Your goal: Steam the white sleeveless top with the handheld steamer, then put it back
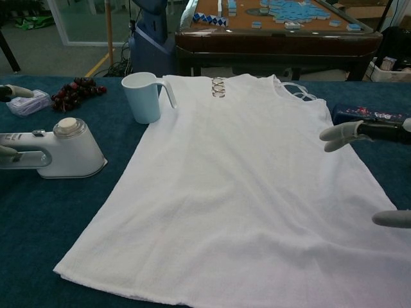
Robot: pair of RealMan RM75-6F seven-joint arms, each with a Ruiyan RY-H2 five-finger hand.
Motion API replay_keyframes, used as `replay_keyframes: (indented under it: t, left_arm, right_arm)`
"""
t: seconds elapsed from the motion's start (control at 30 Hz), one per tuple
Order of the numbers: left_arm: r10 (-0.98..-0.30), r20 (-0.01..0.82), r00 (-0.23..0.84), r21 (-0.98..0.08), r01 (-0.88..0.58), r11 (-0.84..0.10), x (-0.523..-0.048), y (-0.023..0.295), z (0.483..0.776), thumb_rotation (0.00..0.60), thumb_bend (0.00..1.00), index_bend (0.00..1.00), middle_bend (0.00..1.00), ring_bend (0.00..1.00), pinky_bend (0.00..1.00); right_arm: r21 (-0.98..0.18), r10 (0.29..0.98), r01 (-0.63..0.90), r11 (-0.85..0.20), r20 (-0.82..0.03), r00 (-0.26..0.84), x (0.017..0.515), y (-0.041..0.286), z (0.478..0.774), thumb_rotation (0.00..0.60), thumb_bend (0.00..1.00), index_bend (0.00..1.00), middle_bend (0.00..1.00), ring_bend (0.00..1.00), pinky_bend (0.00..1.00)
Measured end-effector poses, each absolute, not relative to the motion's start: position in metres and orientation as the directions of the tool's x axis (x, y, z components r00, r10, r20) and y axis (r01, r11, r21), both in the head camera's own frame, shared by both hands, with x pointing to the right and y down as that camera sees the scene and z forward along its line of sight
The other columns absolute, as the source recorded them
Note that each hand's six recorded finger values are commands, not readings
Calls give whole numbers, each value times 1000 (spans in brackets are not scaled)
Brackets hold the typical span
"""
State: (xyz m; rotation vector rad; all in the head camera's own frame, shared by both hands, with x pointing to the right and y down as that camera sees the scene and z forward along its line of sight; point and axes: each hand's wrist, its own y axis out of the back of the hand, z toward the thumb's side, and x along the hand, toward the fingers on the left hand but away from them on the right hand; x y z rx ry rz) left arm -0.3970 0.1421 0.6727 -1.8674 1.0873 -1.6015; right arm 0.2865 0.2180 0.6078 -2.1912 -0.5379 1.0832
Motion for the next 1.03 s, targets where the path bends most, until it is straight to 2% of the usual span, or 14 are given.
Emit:
replay_keyframes:
  t: [0.03, 0.1, 0.17, 0.43, 0.7, 0.9, 1.03]
  left_arm:
    - [-803, 596, 11, -769, -278, -575, -399, 143, 668, 600, 116, 0, 28, 45, 238]
    - [-827, 562, 1, -793, -285, -539, -405, 145, 655, 600, 115, 0, 47, 53, 238]
    - [-849, 528, -10, -814, -291, -503, -411, 147, 644, 600, 115, 0, 64, 60, 238]
    - [-909, 409, -83, -885, -281, -372, -444, 176, 598, 600, 116, 34, 87, 85, 238]
    - [-909, 401, -109, -897, -250, -366, -455, 215, 567, 600, 116, 34, 87, 85, 238]
    - [-909, 407, -91, -894, -245, -376, -449, 237, 557, 600, 115, 43, 87, 86, 238]
    - [-913, 399, -86, -895, -252, -368, -447, 240, 555, 600, 115, 50, 87, 95, 238]
  right_arm:
    - [-695, 604, 78, -715, -558, 569, 290, 216, 607, 509, 127, 94, 179, 46, 43]
    - [-708, 624, 68, -703, -568, 537, 301, 211, 605, 576, 166, 94, 179, 46, 43]
    - [-722, 649, 64, -689, -575, 498, 314, 207, 604, 600, 181, 94, 179, 46, 43]
    - [-783, 750, 62, -619, -567, 340, 361, 198, 591, 600, 184, 94, 183, 46, 44]
    - [-854, 844, 77, -515, -490, 216, 395, 200, 566, 600, 184, 94, 195, 46, 44]
    - [-873, 866, 71, -483, -464, 184, 405, 205, 554, 600, 183, 94, 195, 46, 44]
    - [-878, 873, 76, -473, -455, 177, 407, 206, 551, 600, 183, 94, 195, 46, 44]
